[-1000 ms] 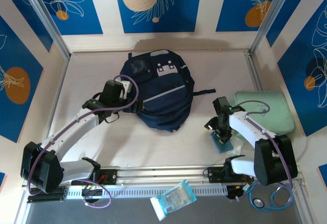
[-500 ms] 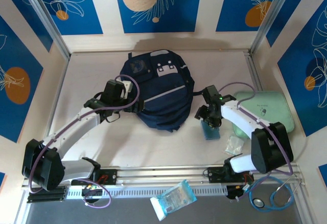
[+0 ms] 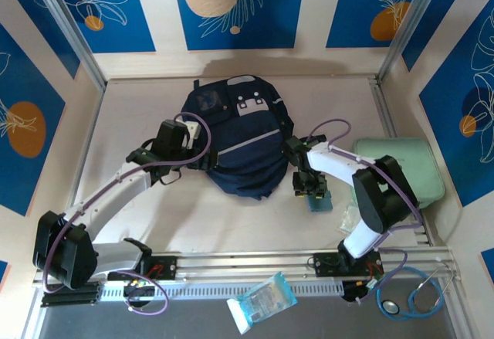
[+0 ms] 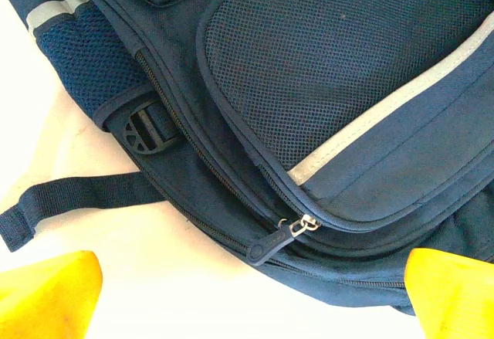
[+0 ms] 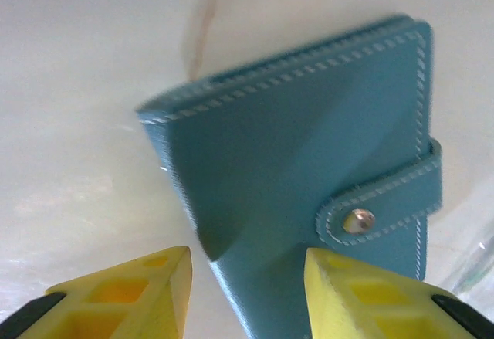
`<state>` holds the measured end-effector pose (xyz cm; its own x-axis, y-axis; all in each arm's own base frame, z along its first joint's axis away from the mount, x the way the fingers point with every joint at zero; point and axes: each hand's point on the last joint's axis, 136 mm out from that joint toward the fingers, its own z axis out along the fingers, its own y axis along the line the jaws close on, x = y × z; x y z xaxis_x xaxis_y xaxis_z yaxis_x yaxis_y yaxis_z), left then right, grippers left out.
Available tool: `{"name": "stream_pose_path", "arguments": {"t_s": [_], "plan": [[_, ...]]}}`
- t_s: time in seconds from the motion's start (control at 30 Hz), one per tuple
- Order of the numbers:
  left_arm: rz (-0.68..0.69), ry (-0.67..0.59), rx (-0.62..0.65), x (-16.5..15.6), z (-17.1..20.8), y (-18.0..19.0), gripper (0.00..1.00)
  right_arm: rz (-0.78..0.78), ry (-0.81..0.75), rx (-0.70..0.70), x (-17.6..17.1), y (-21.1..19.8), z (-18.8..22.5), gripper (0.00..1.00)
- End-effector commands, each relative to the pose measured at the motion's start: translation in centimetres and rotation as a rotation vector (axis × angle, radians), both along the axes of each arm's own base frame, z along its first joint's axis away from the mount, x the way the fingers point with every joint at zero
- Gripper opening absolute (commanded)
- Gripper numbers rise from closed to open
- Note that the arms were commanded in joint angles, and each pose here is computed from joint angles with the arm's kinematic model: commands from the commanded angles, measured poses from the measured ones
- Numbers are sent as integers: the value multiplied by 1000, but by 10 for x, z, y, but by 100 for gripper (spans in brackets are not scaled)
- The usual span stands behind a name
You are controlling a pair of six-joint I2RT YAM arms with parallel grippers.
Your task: Pack books, pencil case, and school supplies into a backpack
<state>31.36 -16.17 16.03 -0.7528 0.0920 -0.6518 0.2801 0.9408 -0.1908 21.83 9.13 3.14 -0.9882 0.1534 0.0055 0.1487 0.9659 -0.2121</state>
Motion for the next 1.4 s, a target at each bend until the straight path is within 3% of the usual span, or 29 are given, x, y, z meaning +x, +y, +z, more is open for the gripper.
{"name": "stream_pose_path", "arguments": {"t_s": [0.0, 0.23, 0.5, 0.7, 0.8, 0.93, 1.07, 1.17, 1.37], "plan": [[-9, -33, -9, 1, 17, 2, 100, 64, 16, 0, 4, 6, 0, 43], [-16, -39, -15, 0, 21, 1, 100, 13, 78, -43, -1, -3, -15, 34], [-168, -34, -106, -7, 34, -28, 100, -47, 39, 69, 5, 2, -11, 7], [-238, -37, -89, 1, 38, -45, 100, -90, -93, 209, 18, 10, 24, 0], [-292, -43, -26, 6, 34, -59, 98, -127, -187, 346, 27, 16, 47, 0], [-442, -29, 19, 7, 31, -98, 86, -188, -325, 560, 39, 23, 78, 0], [-535, -24, 183, 14, 19, -128, 78, -243, -441, 744, 48, 23, 104, 0], [-588, -18, 296, 20, 7, -143, 73, -275, -493, 812, 52, 19, 118, 0], [-770, 51, 519, 13, -33, -167, 54, -324, -589, 880, 60, 10, 144, 0]]}}
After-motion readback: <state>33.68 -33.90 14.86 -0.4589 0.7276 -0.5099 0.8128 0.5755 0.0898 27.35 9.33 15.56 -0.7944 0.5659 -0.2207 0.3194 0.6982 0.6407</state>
